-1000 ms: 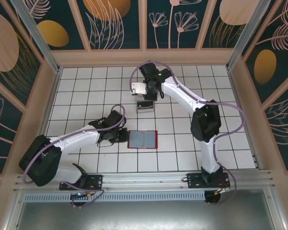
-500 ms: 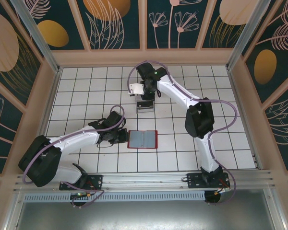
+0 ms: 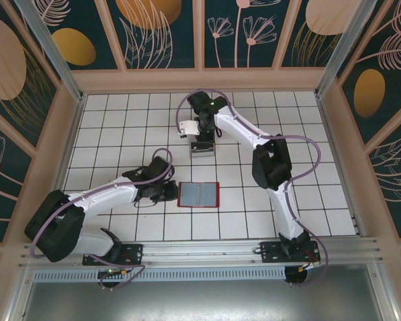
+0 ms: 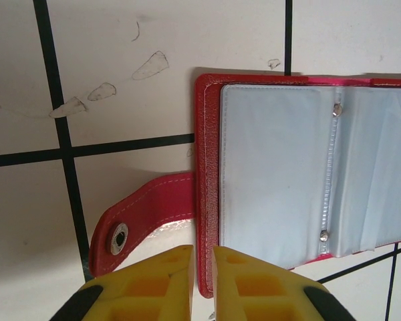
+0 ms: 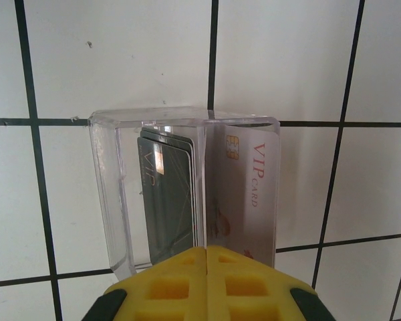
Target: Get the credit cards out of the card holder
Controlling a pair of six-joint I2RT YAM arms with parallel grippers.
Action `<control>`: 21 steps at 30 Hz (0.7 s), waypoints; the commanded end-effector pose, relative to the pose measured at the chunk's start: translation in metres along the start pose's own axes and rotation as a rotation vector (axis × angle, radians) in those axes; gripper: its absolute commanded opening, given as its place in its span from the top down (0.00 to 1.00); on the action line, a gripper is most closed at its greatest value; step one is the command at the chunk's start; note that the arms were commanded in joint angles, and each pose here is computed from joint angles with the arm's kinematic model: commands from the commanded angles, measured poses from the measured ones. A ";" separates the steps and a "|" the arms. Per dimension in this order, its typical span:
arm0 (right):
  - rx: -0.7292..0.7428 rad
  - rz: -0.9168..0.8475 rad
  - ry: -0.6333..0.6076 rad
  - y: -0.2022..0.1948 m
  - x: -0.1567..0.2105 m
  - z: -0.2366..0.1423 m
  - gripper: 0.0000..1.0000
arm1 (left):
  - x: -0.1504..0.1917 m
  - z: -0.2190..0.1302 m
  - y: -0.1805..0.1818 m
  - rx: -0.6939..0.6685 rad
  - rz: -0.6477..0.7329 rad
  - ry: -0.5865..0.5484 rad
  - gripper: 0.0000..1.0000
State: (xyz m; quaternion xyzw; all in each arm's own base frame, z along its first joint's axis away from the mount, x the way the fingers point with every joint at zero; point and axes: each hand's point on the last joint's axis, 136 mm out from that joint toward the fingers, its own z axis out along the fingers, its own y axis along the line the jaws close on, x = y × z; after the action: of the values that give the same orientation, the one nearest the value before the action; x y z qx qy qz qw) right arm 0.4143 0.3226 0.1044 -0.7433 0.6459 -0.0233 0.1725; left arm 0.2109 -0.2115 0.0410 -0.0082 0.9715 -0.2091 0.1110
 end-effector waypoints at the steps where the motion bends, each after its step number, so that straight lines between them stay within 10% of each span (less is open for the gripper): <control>1: -0.008 -0.012 0.013 -0.003 0.004 0.000 1.00 | -0.002 -0.001 0.001 -0.003 -0.012 -0.015 0.84; 21: 0.115 -0.018 0.026 -0.032 0.001 0.004 0.77 | -0.001 0.004 0.002 -0.003 -0.011 -0.003 0.84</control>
State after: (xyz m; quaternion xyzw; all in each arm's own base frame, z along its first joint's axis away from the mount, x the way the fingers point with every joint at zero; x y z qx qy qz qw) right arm 0.4346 0.3256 0.1048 -0.7378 0.6437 -0.0575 0.1947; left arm 0.2109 -0.2115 0.0399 -0.0097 0.9719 -0.2083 0.1096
